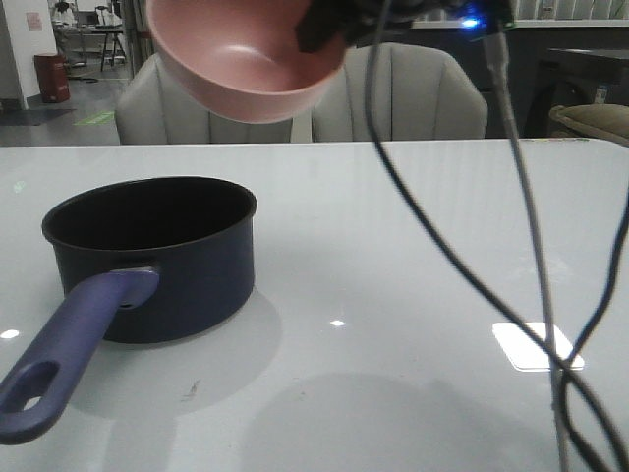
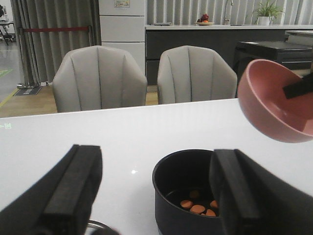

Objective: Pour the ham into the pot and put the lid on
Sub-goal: 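Tilt the bowl upright and carry it back beside the pot, then lower the pink bowl onto the table and release it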

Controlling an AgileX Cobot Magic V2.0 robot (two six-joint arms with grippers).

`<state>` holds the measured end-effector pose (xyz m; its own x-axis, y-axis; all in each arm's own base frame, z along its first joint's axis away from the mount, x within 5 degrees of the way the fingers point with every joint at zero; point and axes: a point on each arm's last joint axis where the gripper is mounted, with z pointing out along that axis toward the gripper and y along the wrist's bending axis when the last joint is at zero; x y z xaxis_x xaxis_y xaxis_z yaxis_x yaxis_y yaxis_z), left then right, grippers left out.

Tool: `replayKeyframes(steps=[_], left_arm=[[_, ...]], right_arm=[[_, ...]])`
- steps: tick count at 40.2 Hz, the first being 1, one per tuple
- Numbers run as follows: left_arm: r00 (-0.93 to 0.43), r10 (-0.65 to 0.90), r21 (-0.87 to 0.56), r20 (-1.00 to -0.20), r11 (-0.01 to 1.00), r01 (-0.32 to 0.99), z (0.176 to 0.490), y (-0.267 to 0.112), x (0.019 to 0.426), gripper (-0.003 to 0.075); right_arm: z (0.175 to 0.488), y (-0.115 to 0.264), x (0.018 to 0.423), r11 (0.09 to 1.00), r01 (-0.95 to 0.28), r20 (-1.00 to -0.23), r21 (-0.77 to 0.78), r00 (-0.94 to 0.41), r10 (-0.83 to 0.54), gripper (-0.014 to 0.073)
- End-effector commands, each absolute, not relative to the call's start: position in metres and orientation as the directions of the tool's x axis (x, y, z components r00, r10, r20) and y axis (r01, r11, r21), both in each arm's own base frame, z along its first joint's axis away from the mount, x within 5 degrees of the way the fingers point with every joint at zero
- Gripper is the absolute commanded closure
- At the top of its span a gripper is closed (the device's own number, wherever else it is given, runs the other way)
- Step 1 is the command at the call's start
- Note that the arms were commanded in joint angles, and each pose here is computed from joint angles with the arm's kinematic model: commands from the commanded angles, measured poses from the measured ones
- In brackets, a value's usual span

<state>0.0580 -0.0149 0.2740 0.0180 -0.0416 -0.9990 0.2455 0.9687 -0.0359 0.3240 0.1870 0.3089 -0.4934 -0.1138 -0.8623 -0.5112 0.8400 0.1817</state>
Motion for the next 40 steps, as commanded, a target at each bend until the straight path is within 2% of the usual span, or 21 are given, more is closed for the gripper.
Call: replayKeyframes(steps=[1, 7, 15, 22, 31, 40], left_arm=[[0.111, -0.074, -0.044, -0.991, 0.966, 0.254, 0.289, -0.015, 0.057, 0.0223], [0.111, -0.074, -0.044, -0.991, 0.966, 0.254, 0.289, -0.015, 0.057, 0.0223], [0.111, -0.074, -0.044, -0.991, 0.966, 0.254, 0.289, -0.015, 0.057, 0.0223], [0.111, -0.074, -0.044, -0.991, 0.966, 0.254, 0.289, -0.015, 0.057, 0.0223], [0.111, -0.074, -0.044, -0.991, 0.966, 0.254, 0.289, -0.015, 0.057, 0.0223], [0.111, -0.074, -0.044, -0.991, 0.966, 0.254, 0.289, -0.015, 0.057, 0.0223]], right_arm=[[0.336, 0.157, 0.326, 0.856, -0.489, -0.876, 0.166, -0.472, -0.1, 0.0458], [0.326, 0.127, 0.333, 0.879, -0.45, -0.824, 0.161, -0.551, -0.131, 0.0458], [0.313, 0.092, 0.342, 0.907, -0.375, -0.759, 0.19, -0.643, -0.107, 0.0458], [0.288, 0.069, 0.353, 0.922, -0.316, -0.67, 0.225, -0.737, -0.089, 0.0457], [0.253, 0.063, 0.365, 0.927, -0.289, -0.578, 0.24, -0.81, -0.103, 0.0429], [0.232, 0.062, 0.371, 0.932, -0.296, -0.533, 0.207, -0.834, -0.146, 0.0424]])
